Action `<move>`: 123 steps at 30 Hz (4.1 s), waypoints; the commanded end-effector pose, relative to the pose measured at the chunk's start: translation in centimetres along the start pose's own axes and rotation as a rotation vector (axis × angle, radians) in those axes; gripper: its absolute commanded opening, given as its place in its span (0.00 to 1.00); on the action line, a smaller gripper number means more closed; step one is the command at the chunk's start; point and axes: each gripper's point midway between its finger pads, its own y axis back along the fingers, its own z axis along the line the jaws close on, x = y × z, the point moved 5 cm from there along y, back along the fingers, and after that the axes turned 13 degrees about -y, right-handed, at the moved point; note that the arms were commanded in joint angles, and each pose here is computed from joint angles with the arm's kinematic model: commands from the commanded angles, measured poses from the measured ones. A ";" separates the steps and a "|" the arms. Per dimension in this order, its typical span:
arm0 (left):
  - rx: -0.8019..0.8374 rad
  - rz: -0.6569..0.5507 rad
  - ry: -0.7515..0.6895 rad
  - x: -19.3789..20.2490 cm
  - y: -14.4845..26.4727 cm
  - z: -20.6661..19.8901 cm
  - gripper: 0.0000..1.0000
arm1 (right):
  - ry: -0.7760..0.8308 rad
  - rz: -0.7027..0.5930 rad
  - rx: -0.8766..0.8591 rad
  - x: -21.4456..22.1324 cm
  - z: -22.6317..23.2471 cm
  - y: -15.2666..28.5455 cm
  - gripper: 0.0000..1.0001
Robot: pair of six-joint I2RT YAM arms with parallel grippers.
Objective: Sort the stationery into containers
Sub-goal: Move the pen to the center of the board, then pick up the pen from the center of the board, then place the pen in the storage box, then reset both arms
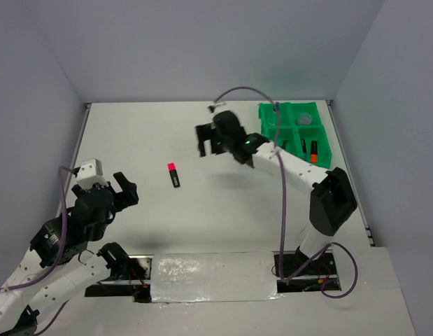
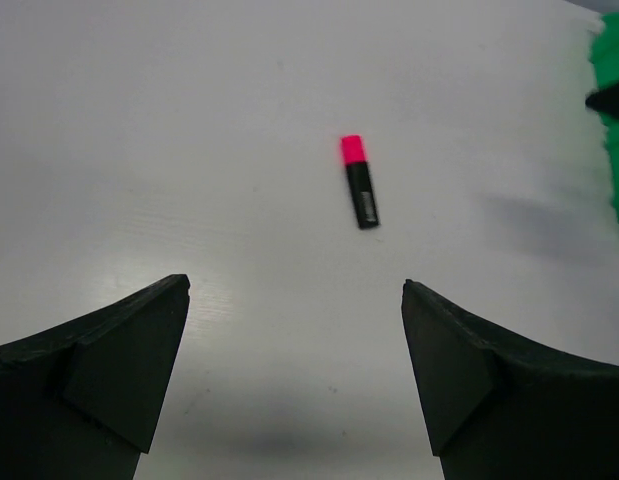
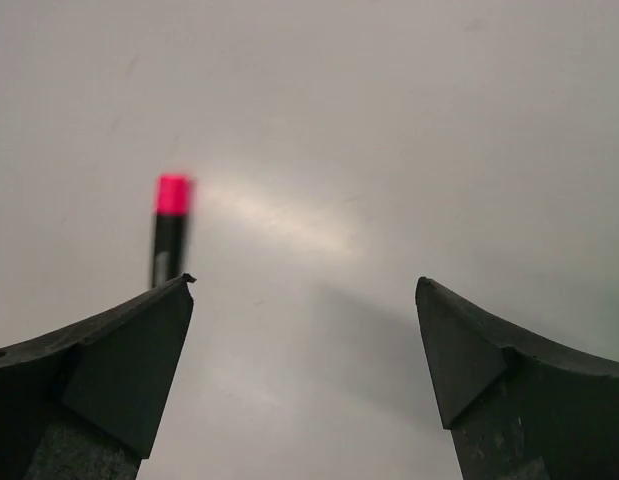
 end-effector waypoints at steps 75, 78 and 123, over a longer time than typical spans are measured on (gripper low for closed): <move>0.054 -0.085 0.016 -1.5 0.2 -0.1 0.99 | -0.341 -0.247 0.626 -9.6 -31.3 3.9 0.42; 0.059 -0.089 0.018 -1.6 0.3 -0.1 0.99 | -0.343 -0.232 0.625 -9.6 -31.4 3.5 0.49; -0.332 -0.146 0.041 -7.1 6.3 7.1 0.99 | -0.057 -0.586 0.156 3.3 -13.4 39.3 1.00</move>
